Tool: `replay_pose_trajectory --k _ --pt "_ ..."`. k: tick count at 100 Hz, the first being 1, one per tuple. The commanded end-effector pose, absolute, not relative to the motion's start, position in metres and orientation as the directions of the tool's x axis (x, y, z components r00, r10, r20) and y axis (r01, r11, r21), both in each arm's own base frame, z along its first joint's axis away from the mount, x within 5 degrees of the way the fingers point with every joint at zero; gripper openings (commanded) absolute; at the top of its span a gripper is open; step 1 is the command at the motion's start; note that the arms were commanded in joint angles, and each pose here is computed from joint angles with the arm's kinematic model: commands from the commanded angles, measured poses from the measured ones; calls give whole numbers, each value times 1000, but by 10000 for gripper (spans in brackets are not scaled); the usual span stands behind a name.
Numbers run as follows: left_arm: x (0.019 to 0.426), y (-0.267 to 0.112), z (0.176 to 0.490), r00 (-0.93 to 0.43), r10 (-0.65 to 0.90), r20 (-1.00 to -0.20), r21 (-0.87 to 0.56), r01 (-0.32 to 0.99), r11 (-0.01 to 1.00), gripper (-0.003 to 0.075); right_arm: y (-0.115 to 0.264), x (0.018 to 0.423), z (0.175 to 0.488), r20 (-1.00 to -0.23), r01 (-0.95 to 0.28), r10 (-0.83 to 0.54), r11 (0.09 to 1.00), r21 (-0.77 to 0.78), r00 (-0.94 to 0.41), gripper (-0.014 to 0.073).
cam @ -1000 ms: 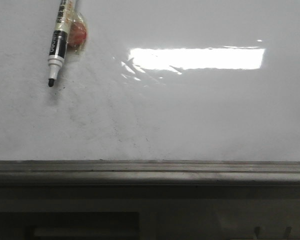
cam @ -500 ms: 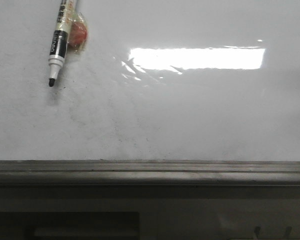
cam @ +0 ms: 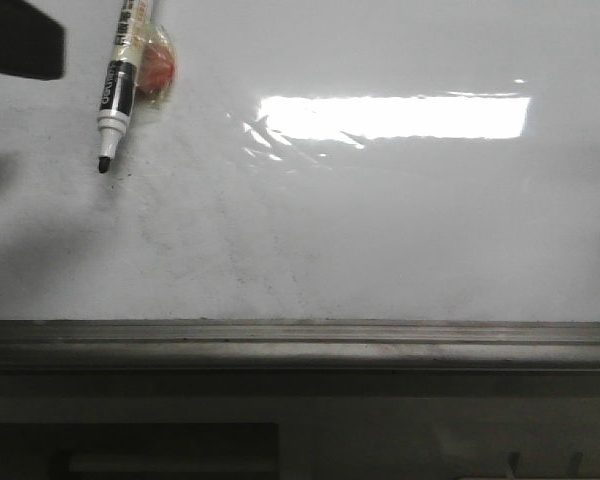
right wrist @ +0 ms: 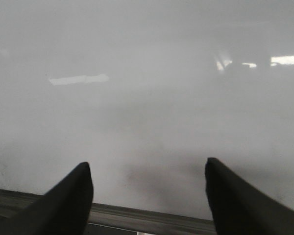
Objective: Write number 6 on whiteboard
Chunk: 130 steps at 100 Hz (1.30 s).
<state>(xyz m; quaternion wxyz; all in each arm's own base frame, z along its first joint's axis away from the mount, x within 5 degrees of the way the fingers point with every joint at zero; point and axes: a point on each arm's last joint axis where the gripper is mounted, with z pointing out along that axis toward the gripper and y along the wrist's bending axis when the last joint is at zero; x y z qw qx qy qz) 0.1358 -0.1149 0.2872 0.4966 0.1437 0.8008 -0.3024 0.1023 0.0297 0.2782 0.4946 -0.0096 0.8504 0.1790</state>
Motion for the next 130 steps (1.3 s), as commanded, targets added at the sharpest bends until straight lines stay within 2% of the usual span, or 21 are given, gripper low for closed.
replay_pose_trajectory --k 1,25,39,53,70,88,99,113,130 --pt "149 -131 304 -372 -123 -920 -325 550 769 457 28 107 293 -876 -188 179 939 288 -448 446" --pt "171 -148 296 -362 -107 -926 -298 527 796 452 28 107 292 -873 -190 178 938 289 -453 446" --pt "174 -150 292 -363 -99 -927 -289 520 804 393 28 107 292 -870 -192 175 938 290 -461 446" --pt "176 -151 292 -333 -77 -940 -255 533 807 259 29 106 291 -870 -198 165 938 283 -464 446" --pt "176 -151 292 -321 -53 -946 -231 546 806 -22 29 106 291 -871 -201 160 939 279 -465 446" --pt "174 -150 293 -321 -46 -946 -227 554 801 -20 29 106 290 -866 -206 154 938 280 -477 441" --pt "164 -147 299 -284 38 -958 -150 611 777 -20 33 104 290 -858 -239 136 928 285 -495 399" --pt "146 -137 304 -221 224 -949 9 692 722 -20 45 101 303 -857 -378 87 871 313 -508 384" --pt "128 -121 302 -209 405 -890 130 736 664 -20 64 116 319 -833 -563 8 733 381 -553 384"
